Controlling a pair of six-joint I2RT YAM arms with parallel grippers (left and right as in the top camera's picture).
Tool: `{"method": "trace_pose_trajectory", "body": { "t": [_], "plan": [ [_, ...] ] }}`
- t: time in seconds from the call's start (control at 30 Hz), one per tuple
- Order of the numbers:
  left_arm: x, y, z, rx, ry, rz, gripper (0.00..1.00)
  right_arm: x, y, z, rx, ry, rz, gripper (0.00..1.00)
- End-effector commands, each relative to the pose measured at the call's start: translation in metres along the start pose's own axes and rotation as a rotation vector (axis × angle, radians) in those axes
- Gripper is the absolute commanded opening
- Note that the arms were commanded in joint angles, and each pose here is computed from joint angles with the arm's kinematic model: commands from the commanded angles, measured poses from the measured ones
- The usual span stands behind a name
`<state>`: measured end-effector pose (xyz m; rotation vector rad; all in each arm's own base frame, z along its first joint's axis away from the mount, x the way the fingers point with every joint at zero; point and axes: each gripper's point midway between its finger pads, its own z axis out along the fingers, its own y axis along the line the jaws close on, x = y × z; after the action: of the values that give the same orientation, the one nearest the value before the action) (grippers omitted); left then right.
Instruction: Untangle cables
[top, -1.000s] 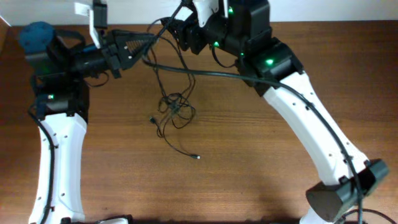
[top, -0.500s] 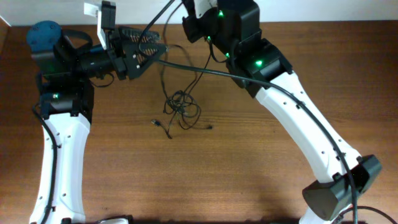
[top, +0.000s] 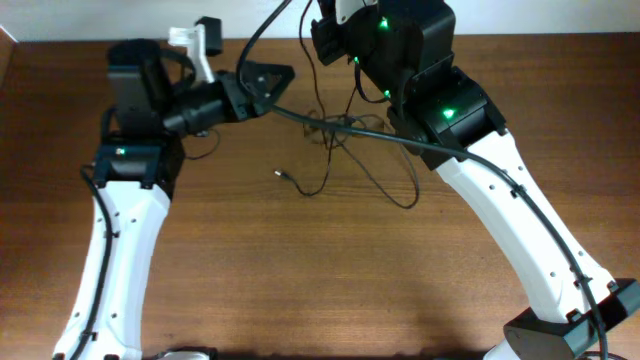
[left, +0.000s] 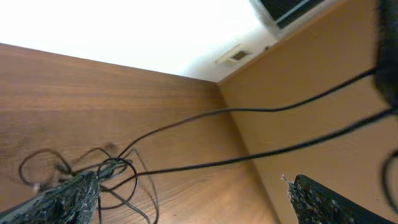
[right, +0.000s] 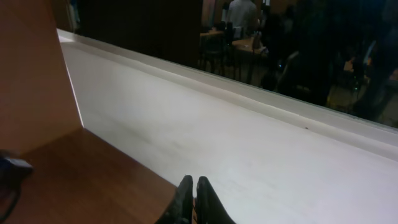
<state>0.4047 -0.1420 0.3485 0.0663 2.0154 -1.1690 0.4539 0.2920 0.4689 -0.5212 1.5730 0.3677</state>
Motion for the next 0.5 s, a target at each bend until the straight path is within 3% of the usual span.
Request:
{"method": "trace_pose_trajectory", "body": {
  "t": [0.0,0.07,0.27,0.47],
  "plan": [
    [0.003,0.026,0.015,-0.231,-0.057,0.007,0.99,-0.033,-0.006,-0.026,0.019,-0.068,0.010,0.04],
    [0.014,0.042,0.025,-0.313,-0.035,-0.012,0.99,-0.035,-0.006,-0.033,0.018,-0.062,0.009,0.04],
    [0.049,0.077,0.067,-0.302,0.113,-0.036,0.99,-0.042,0.010,-0.061,-0.081,-0.039,0.006,0.04],
    [0.109,0.053,0.104,0.195,0.365,0.283,0.99,-0.056,0.024,-0.089,-0.174,-0.057,0.000,0.04]
  ]
}}
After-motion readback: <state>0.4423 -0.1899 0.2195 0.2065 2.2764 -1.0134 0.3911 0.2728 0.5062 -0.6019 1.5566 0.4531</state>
